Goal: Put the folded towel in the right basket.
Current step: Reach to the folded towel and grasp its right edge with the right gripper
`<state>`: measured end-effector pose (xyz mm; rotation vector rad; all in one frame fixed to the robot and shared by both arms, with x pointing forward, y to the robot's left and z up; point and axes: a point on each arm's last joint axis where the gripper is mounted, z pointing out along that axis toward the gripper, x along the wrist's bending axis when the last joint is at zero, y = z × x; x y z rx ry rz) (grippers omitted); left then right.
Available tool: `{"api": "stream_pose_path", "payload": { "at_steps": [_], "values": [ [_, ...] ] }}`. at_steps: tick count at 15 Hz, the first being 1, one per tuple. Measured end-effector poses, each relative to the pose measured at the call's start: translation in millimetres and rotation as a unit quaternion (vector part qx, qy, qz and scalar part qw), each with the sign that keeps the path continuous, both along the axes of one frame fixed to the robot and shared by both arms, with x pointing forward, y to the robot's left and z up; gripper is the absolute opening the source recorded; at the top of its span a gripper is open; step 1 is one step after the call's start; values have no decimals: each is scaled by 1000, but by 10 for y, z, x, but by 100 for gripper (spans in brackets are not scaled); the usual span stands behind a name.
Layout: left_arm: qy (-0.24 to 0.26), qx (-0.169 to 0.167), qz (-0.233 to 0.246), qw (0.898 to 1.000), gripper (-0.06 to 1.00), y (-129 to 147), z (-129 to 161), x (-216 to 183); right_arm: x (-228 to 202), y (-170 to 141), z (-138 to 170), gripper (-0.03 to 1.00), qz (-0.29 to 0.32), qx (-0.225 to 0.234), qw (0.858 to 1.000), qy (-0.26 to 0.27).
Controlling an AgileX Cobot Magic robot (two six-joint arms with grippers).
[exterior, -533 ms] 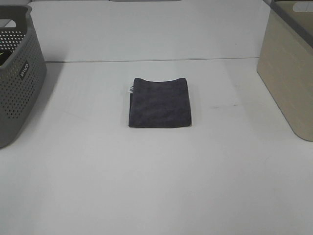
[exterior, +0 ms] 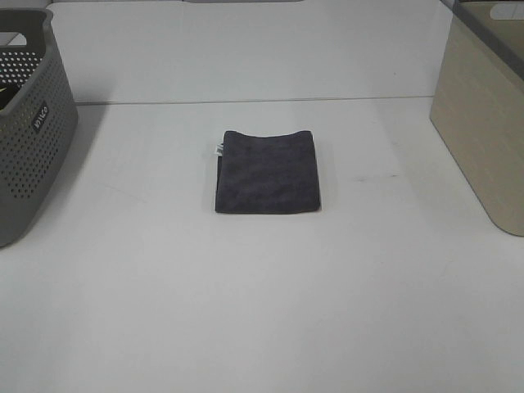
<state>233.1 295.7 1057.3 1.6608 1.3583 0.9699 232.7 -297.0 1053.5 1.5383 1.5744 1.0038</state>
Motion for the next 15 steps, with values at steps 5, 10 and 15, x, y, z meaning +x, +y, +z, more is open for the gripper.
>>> {"api": "stream_pose_path", "payload": {
  "at_steps": [5,10,15],
  "values": [
    [0,0,0,1000,99,0,0,0,0,0,0,77,0,0,1000,0],
    [0,0,0,1000,99,0,0,0,0,0,0,77,0,0,1000,0],
    [0,0,0,1000,99,0,0,0,0,0,0,77,0,0,1000,0]
  ]
}}
